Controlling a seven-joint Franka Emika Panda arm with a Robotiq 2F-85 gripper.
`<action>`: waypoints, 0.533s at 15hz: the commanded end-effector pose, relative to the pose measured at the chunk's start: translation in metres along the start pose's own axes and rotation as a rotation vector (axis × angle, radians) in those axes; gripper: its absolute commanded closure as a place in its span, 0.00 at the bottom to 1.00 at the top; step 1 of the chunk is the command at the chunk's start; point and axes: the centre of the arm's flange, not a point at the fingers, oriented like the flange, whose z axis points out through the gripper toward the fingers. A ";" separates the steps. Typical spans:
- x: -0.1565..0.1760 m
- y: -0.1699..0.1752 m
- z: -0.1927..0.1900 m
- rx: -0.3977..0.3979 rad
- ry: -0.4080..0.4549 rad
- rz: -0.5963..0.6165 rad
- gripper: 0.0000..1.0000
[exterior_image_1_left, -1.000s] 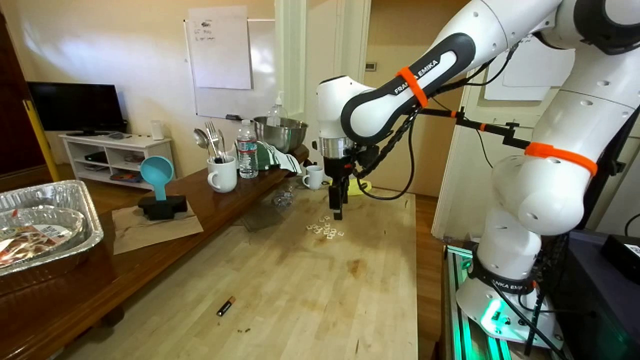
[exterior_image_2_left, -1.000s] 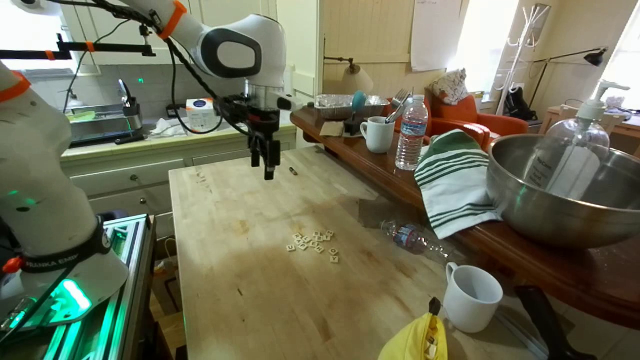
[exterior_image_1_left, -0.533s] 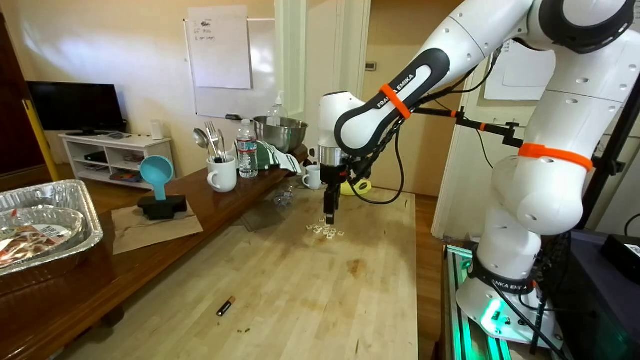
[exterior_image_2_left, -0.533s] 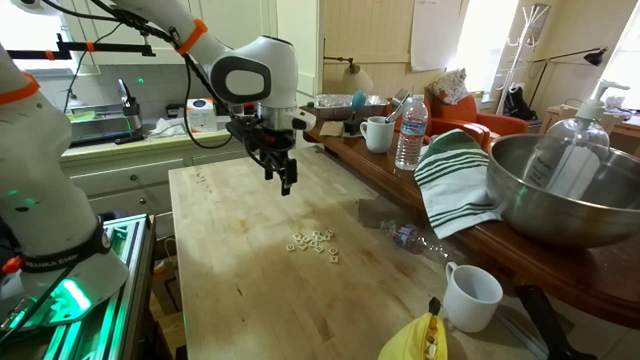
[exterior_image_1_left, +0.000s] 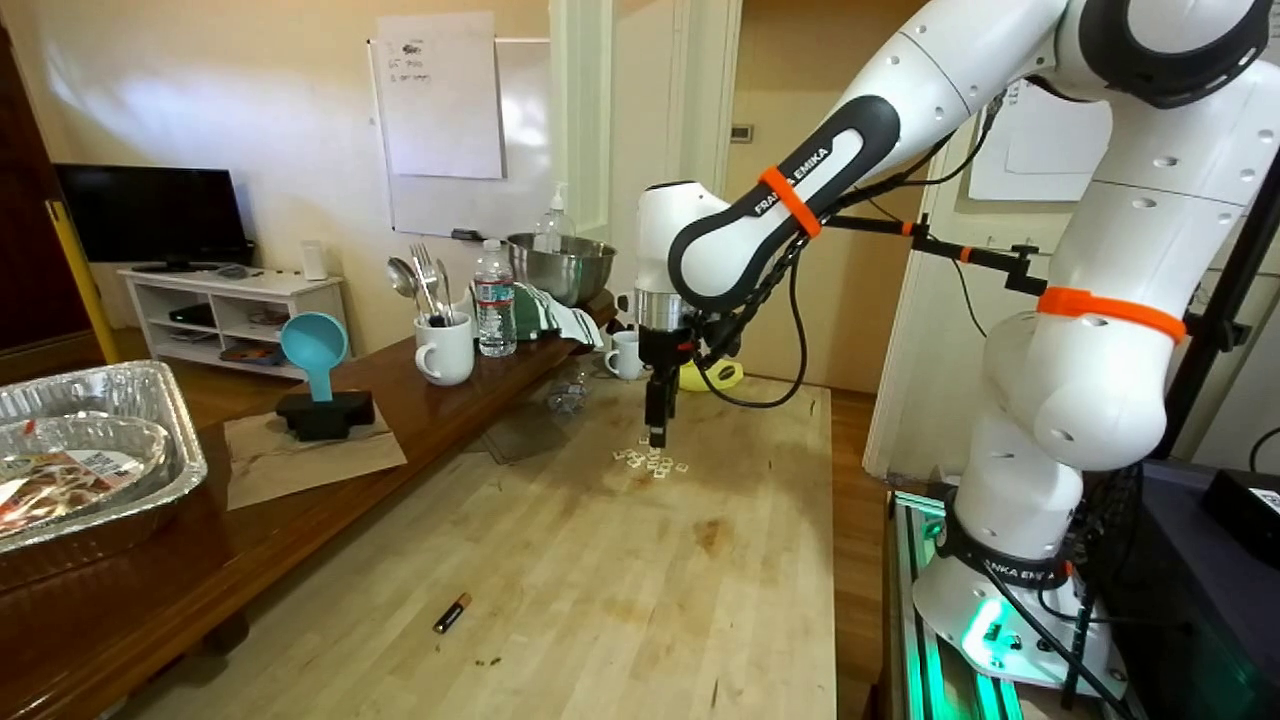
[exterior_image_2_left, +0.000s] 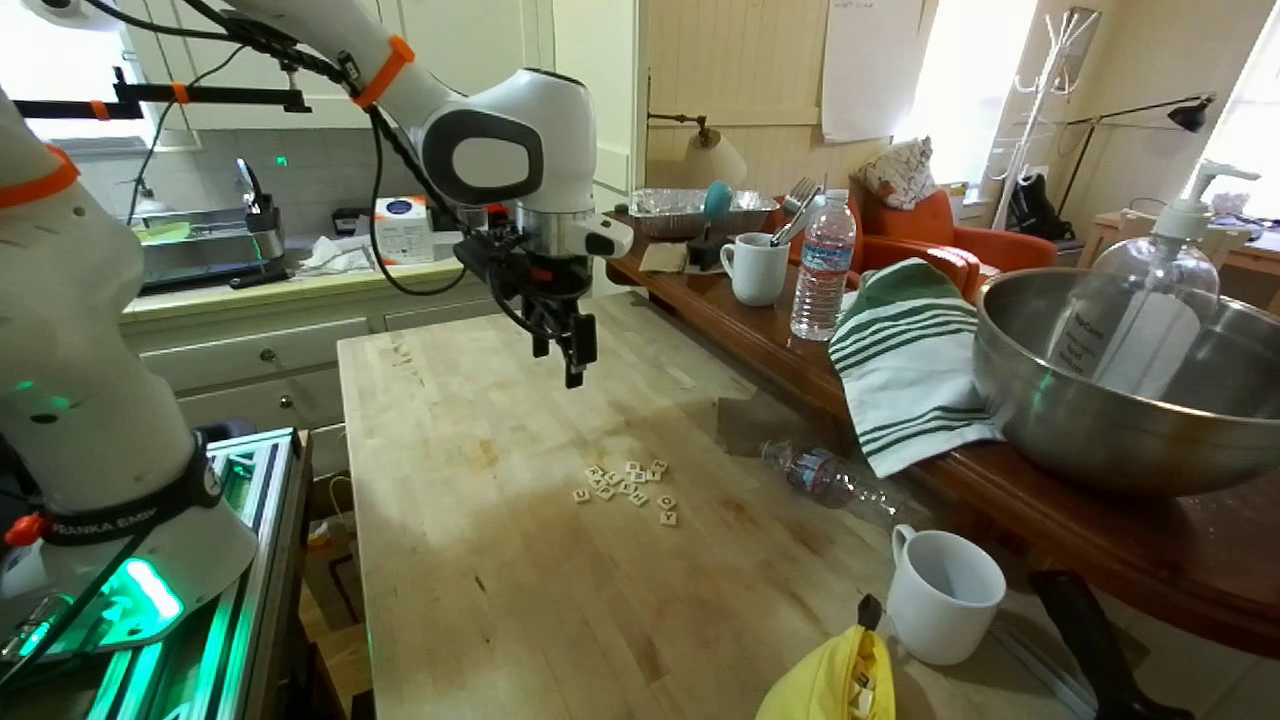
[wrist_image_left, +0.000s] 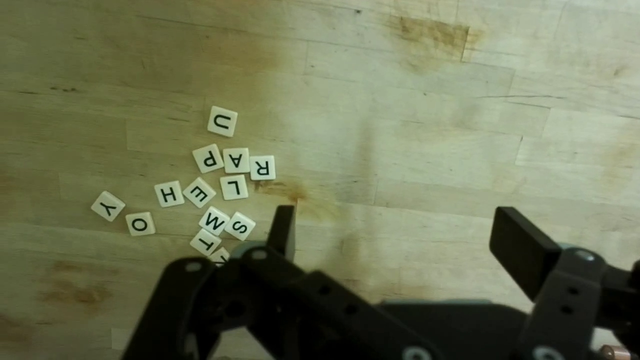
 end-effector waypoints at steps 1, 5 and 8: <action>0.015 0.013 0.017 -0.030 0.039 0.061 0.00; 0.023 0.031 0.038 -0.043 0.041 0.099 0.44; 0.025 0.043 0.051 -0.065 0.027 0.139 0.67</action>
